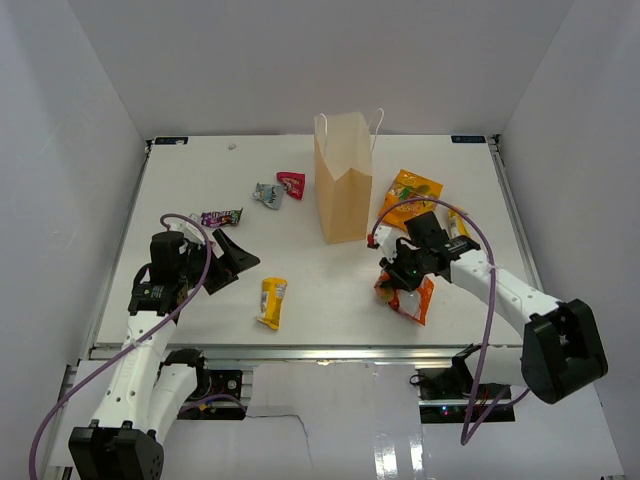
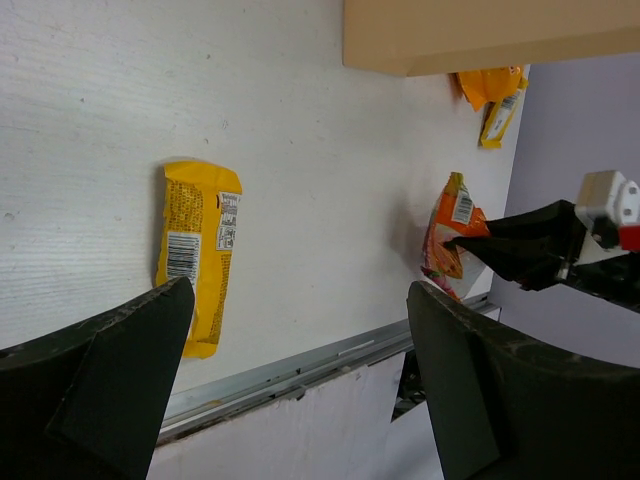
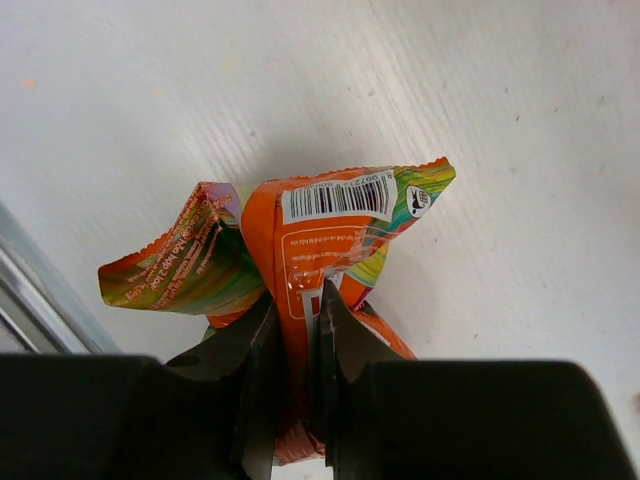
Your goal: Place the snacks into the paper bag
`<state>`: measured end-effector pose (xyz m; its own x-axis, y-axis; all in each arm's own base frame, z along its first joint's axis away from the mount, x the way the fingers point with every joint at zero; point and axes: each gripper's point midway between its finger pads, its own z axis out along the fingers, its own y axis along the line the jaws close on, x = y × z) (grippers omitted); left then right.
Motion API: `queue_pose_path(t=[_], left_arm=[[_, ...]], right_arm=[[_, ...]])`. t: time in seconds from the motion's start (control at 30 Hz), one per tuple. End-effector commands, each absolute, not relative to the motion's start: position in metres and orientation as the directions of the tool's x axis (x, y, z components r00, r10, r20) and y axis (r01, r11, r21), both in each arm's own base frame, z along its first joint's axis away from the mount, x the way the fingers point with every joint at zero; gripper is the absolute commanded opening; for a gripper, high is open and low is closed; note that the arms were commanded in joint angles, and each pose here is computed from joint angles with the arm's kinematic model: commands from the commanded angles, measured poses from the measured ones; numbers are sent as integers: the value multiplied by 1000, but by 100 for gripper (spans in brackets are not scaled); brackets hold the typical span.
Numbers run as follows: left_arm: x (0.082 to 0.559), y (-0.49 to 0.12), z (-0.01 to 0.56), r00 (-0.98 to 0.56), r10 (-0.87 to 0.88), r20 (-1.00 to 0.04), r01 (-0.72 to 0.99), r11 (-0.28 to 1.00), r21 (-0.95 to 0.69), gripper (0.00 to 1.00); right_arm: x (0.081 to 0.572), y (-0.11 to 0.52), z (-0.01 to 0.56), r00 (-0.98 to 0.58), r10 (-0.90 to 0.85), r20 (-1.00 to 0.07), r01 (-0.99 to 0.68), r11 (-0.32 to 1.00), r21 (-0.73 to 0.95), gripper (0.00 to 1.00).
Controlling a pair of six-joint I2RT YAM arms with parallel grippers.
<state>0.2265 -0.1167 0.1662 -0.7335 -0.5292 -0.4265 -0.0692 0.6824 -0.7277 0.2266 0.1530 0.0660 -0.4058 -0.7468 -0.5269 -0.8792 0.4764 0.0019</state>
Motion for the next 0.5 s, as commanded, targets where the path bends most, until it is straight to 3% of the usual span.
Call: queue_pose_path(t=[0.0, 0.27, 0.47], left_arm=[[227, -119, 176, -731, -514, -449, -35, 685, -727, 98], [228, -119, 179, -728, -509, -459, -24, 688, -725, 98], [227, -120, 181, -723, -511, -466, -17, 687, -727, 98]], right_arm=[[230, 177, 125, -210, -695, -688, -945, 325, -39, 8], [218, 223, 272, 132, -411, -902, -978, 96, -187, 8], [261, 249, 419, 227, -169, -959, -931, 249, -265, 8]])
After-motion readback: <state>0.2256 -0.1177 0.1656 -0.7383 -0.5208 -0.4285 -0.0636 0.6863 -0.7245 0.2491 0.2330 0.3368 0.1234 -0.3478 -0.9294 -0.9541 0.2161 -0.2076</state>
